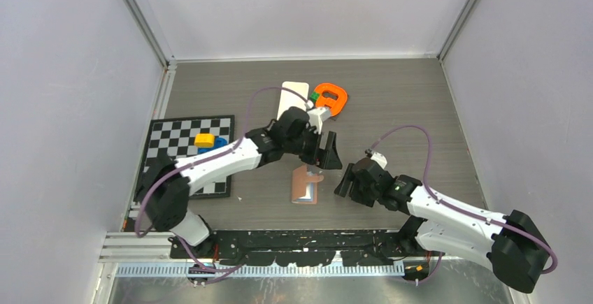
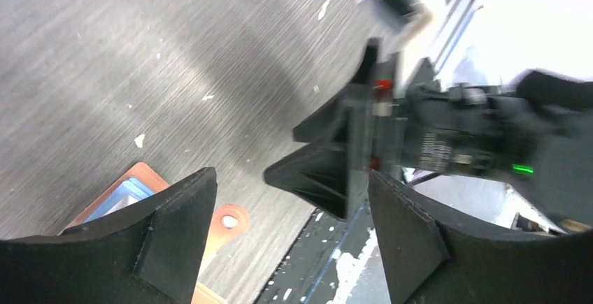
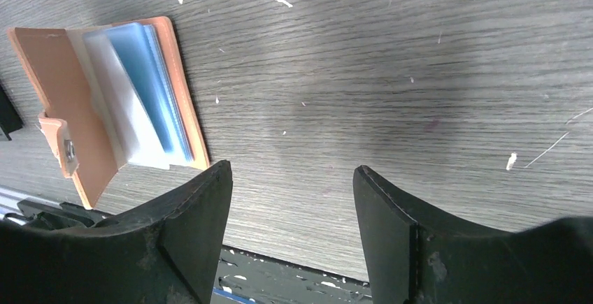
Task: Put the credit cards into the card holder
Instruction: Close the card holder at the center of the board.
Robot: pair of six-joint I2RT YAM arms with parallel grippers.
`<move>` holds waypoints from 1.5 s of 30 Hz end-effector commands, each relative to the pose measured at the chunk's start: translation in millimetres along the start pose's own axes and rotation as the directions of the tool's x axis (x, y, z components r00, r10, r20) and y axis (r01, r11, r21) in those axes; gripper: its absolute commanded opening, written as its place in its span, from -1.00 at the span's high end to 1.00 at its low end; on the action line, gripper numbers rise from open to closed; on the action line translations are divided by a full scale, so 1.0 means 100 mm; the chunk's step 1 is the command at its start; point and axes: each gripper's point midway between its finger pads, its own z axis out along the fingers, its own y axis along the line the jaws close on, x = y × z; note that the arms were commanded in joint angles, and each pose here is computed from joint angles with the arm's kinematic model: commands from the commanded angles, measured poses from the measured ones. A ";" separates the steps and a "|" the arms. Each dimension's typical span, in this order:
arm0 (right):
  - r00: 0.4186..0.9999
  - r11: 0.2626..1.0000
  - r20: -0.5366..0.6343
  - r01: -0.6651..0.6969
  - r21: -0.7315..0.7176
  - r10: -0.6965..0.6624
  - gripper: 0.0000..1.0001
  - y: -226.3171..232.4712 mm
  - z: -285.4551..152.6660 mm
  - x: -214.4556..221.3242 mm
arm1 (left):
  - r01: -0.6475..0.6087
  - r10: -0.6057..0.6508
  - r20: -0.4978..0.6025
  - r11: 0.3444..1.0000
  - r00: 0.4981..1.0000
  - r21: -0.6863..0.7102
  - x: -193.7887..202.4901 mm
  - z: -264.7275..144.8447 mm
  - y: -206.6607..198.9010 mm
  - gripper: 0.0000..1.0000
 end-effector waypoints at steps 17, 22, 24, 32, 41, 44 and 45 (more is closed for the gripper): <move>0.997 0.938 -0.016 0.061 -0.343 -0.071 -0.52 1.01 -0.15 -0.02 | 0.210 -0.177 0.132 0.928 0.975 -0.309 0.53 -0.85 0.99 -0.26; 0.997 0.939 -0.027 0.059 -0.339 -0.073 -0.53 1.03 -0.09 0.04 | 0.227 -0.207 0.098 0.923 0.973 -0.309 0.65 -0.69 1.11 -0.18; 0.997 0.938 -0.027 0.061 -0.341 -0.074 -0.53 1.05 -0.08 0.05 | 0.229 -0.210 0.095 0.926 0.973 -0.300 0.66 -0.63 1.13 -0.18; 0.997 0.931 -0.029 0.055 -0.360 -0.070 -0.55 1.09 -0.07 0.09 | 0.242 -0.232 0.070 0.935 0.970 -0.259 0.71 -0.37 1.20 -0.16; 0.997 0.947 -0.031 0.054 -0.318 -0.067 -0.56 1.03 0.08 0.12 | 0.232 -0.236 0.020 0.932 0.972 -0.279 0.83 -0.18 1.26 -0.10; 0.998 0.960 -0.019 0.052 -0.274 -0.059 -0.50 0.96 0.17 0.10 | 0.235 -0.245 0.003 0.929 0.970 -0.285 0.89 -0.13 1.27 -0.07; 0.998 0.966 -0.017 0.050 -0.253 -0.056 -0.47 0.93 0.20 0.09 | 0.236 -0.247 -0.003 0.929 0.969 -0.286 0.91 -0.12 1.27 -0.07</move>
